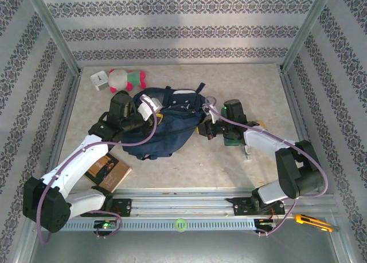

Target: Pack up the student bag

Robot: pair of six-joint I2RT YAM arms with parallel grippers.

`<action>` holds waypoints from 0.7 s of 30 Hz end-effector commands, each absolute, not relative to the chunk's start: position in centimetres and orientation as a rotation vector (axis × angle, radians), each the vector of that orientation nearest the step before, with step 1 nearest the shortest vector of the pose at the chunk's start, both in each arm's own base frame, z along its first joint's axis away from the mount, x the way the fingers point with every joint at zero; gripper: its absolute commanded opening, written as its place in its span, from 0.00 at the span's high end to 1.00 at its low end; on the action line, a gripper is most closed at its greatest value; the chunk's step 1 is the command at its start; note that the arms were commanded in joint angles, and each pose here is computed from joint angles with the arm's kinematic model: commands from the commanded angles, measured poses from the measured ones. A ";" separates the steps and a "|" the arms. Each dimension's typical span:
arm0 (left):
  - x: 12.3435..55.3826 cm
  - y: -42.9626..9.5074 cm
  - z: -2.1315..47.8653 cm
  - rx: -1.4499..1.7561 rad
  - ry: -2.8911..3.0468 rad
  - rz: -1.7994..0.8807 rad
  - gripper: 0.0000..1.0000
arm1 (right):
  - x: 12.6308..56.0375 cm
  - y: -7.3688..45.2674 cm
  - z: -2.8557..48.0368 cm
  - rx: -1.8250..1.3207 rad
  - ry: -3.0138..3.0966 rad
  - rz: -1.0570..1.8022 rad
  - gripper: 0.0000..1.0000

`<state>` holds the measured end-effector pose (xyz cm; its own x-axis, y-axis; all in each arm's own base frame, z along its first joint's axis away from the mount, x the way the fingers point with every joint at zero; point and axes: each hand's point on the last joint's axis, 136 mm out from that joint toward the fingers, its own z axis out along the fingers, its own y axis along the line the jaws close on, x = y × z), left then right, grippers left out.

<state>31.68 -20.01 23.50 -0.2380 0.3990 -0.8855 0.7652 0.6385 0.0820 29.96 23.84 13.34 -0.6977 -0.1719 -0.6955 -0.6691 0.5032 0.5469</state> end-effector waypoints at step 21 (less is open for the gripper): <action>34.9 -19.7 23.5 0.638 1.913 -0.286 1.00 | 24.5 27.8 19.0 -0.868 2.000 1.396 0.97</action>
<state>33.04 -20.14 22.30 -0.3215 0.3656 -0.8735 0.6448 0.7601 0.0808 26.46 25.98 15.49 -0.7088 -0.1798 -0.6821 -0.6878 0.3907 0.6118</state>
